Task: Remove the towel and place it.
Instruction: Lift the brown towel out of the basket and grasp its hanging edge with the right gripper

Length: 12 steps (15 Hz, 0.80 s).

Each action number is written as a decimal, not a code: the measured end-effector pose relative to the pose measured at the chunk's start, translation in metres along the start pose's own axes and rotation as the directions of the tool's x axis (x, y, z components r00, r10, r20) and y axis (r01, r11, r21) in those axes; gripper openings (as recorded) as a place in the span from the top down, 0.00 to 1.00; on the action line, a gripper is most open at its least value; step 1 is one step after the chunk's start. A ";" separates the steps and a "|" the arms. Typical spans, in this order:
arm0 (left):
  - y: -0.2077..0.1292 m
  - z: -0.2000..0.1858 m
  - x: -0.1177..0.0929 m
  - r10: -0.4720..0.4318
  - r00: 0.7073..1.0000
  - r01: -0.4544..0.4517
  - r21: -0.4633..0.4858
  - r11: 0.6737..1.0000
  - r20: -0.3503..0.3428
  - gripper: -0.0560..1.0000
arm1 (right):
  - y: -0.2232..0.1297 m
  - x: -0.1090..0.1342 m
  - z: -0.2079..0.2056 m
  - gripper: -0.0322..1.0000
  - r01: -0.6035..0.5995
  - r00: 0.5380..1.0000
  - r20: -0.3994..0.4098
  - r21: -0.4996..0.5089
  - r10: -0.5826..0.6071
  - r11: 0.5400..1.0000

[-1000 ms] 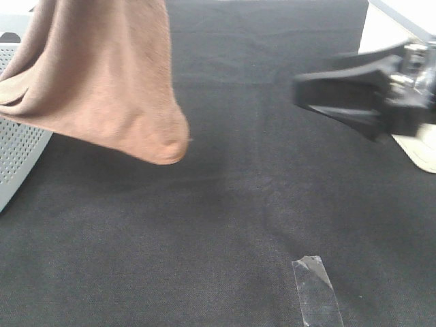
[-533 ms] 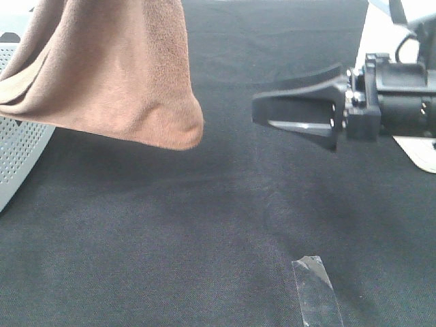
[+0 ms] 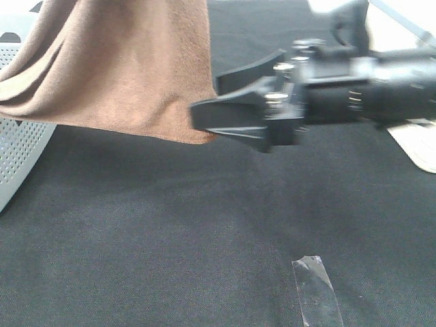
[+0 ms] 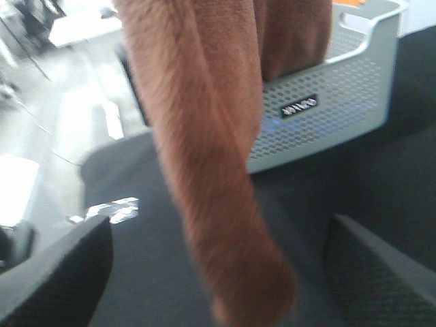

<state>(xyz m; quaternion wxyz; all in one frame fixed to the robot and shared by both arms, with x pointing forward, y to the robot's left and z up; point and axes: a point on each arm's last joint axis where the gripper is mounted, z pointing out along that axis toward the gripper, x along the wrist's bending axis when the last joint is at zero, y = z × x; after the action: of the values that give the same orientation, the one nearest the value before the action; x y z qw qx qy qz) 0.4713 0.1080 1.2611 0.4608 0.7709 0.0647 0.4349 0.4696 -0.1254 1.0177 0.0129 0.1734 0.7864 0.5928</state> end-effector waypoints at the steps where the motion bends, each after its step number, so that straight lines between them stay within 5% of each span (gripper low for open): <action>1: 0.000 0.004 -0.001 -0.011 1.000 0.011 -0.008 1.000 -0.001 0.95 | 0.005 0.000 0.006 0.22 0.027 0.999 0.028 0.016 -0.027 1.000; 6: 0.000 0.005 0.000 -0.021 1.000 0.021 -0.020 1.000 -0.006 0.95 | 0.002 -0.003 0.019 0.25 -0.011 1.000 0.027 0.045 0.010 0.999; 8: 0.001 0.005 -0.001 -0.031 1.000 0.031 -0.024 0.999 -0.002 0.95 | 0.000 -0.004 0.021 0.48 -0.021 0.999 0.026 0.052 0.019 0.998; 10: 0.001 0.005 -0.001 -0.038 0.999 0.038 -0.026 0.999 -0.001 0.95 | -0.001 -0.004 0.021 0.84 -0.039 0.999 0.027 0.052 0.038 0.998; 11: 0.001 0.005 -0.001 -0.039 0.999 0.039 -0.026 0.999 0.000 0.95 | -0.001 -0.004 0.021 0.96 -0.048 0.999 0.027 0.051 0.047 0.998; 12: 0.000 0.005 -0.001 -0.039 0.999 0.039 -0.023 0.999 0.004 0.95 | -0.001 -0.004 0.021 0.97 -0.050 0.998 0.027 0.051 0.049 0.997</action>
<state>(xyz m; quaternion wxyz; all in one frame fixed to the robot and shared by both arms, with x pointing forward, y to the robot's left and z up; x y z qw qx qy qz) 0.4744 0.1036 1.2597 0.4780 0.7649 0.0740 0.4254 0.4783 -0.1072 1.0101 0.0040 0.2009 0.7968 0.5699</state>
